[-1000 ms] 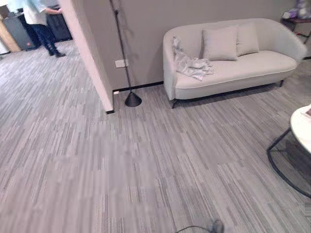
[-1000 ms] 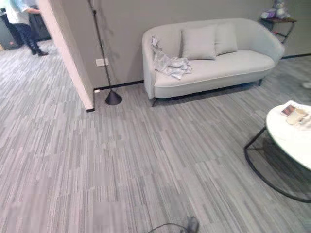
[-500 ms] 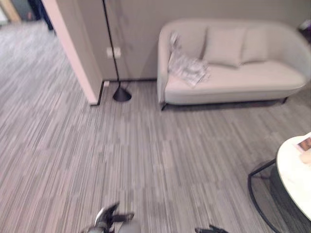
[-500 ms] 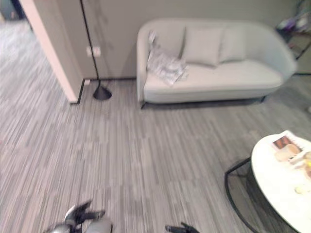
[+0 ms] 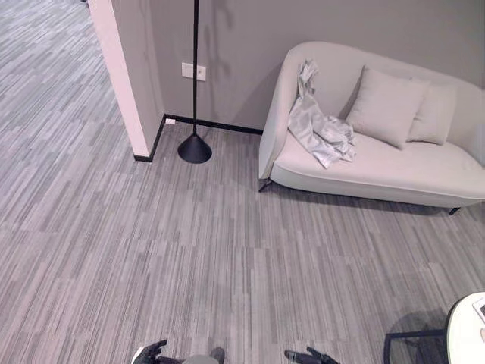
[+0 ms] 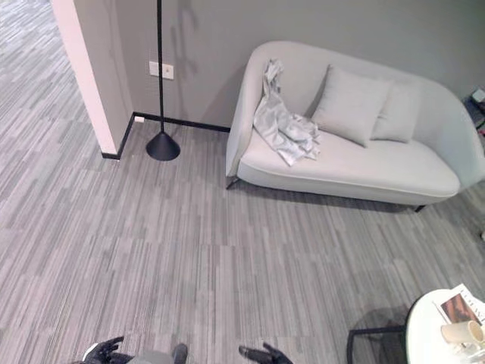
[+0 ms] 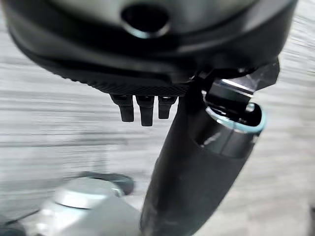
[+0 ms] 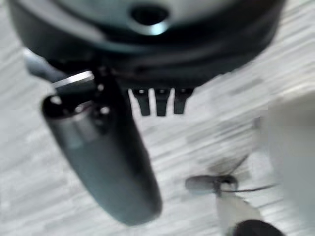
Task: Hang the clothes on the sofa on the clothes rack.
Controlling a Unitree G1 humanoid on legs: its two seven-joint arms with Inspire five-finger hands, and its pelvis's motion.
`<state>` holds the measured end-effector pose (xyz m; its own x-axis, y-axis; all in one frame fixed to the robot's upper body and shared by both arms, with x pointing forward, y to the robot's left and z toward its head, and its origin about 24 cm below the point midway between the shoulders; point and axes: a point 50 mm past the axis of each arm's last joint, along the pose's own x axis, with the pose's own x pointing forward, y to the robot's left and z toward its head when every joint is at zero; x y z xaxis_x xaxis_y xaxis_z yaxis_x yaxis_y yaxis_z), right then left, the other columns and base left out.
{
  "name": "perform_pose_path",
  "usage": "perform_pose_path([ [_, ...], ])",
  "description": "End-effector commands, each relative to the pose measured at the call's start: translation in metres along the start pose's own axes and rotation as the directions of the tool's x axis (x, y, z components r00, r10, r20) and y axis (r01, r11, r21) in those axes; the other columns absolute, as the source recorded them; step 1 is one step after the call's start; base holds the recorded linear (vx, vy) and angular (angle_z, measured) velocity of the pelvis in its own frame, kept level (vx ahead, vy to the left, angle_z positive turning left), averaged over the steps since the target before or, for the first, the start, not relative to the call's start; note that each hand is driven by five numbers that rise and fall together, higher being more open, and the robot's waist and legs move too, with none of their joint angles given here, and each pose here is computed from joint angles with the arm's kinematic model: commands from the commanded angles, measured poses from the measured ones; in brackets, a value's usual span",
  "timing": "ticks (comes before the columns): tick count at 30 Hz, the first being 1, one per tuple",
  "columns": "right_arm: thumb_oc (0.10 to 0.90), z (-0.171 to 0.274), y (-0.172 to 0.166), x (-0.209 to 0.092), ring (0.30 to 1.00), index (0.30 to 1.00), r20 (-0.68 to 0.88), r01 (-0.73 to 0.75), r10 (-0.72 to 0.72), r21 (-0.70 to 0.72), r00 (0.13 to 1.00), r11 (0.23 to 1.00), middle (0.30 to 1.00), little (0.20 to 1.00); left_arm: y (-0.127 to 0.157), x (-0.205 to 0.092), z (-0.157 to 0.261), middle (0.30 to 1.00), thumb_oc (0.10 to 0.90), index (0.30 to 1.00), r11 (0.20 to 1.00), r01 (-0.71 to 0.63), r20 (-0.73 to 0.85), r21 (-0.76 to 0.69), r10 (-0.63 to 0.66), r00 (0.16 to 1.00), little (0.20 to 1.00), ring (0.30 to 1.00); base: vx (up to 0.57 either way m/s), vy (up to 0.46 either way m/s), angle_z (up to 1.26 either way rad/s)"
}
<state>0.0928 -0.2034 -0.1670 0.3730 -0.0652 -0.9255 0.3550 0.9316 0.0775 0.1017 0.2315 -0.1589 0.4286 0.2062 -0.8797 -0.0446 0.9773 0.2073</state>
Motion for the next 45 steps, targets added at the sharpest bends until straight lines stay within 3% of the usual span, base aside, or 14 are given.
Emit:
perform_pose_path([
  [1,0.800,0.032,0.019,0.005,0.900,0.900,0.085,-0.061,0.059,0.011,0.995,0.998,0.900,0.900,0.010,0.002,0.017,0.900,0.800,0.900,0.997,-0.031,0.065,0.075,0.026,0.998,0.900,0.900,0.40,0.270,-0.26],
  [12,0.800,0.026,0.009,0.003,0.900,0.900,0.100,-0.055,0.046,0.090,0.994,0.994,0.900,0.900,0.007,-0.003,-0.014,0.900,0.800,0.900,0.998,-0.014,-0.038,0.062,0.017,0.999,0.900,0.900,0.29,-0.035,1.01],
  [19,0.800,0.022,0.007,0.003,0.900,0.900,0.072,-0.046,0.045,0.017,0.996,0.999,0.900,0.900,0.008,-0.005,-0.024,0.900,0.800,0.900,0.998,-0.023,-0.072,0.053,0.027,0.997,0.900,0.900,0.35,-0.260,-0.09],
  [21,0.800,0.027,0.007,0.003,0.900,0.900,0.087,-0.033,0.035,-0.029,0.996,0.999,0.900,0.900,0.004,-0.005,-0.023,0.900,0.800,0.900,0.998,-0.018,-0.068,0.054,0.022,0.997,0.900,0.900,0.35,-0.425,0.01],
  [22,0.800,0.038,0.012,0.003,0.900,0.900,0.119,-0.031,0.050,-0.156,0.992,0.987,0.900,0.900,0.004,-0.005,-0.022,0.900,0.800,0.900,0.998,-0.024,-0.064,0.050,0.027,0.998,0.900,0.900,0.31,-0.398,-0.05],
  [25,0.800,0.082,0.040,0.001,0.900,0.900,0.258,-0.036,0.128,-0.336,0.958,0.941,0.900,0.900,0.006,0.000,-0.002,0.900,0.800,0.900,0.997,-0.046,0.008,0.057,0.046,0.999,0.900,0.900,0.30,-0.383,-0.36],
  [29,0.800,0.096,0.037,0.001,0.900,0.900,0.268,0.034,0.111,-0.484,0.957,0.875,0.900,0.900,-0.002,0.002,0.015,0.900,0.800,0.900,0.991,-0.015,0.066,0.133,0.006,0.998,0.900,0.900,0.17,-0.014,-0.49],
  [33,0.800,0.092,0.049,0.002,0.900,0.900,0.270,0.032,0.127,-0.516,0.955,0.856,0.900,0.900,-0.001,0.000,0.004,0.900,0.800,0.900,0.994,-0.013,0.037,0.111,0.009,0.999,0.900,0.900,0.08,-0.015,-0.43],
  [36,0.800,0.093,0.068,0.000,0.900,0.900,0.282,-0.005,0.186,-0.537,0.941,0.843,0.900,0.900,0.016,-0.003,-0.013,0.900,0.800,0.900,0.995,-0.075,-0.024,0.072,0.076,0.997,0.900,0.900,0.07,-0.035,-0.15],
  [37,0.800,0.101,0.074,-0.002,0.900,0.900,0.315,0.023,0.206,-0.595,0.927,0.804,0.900,0.900,0.019,-0.005,-0.017,0.900,0.800,0.900,0.995,-0.098,-0.030,0.014,0.098,0.995,0.900,0.900,0.01,-0.073,-0.21],
  [40,0.800,0.115,0.081,-0.007,0.900,0.900,0.365,0.052,0.228,-0.619,0.902,0.783,0.900,0.900,0.021,-0.006,-0.019,0.900,0.800,0.900,0.993,-0.115,-0.024,0.016,0.116,0.993,0.900,0.900,0.00,-0.125,-0.15],
  [45,0.800,0.142,0.098,-0.017,0.900,0.900,0.442,0.139,0.293,-0.718,0.848,0.682,0.900,0.900,0.028,-0.005,-0.012,0.900,0.800,0.900,0.987,-0.159,0.012,0.013,0.159,0.987,0.900,0.900,0.03,-0.230,0.06],
])
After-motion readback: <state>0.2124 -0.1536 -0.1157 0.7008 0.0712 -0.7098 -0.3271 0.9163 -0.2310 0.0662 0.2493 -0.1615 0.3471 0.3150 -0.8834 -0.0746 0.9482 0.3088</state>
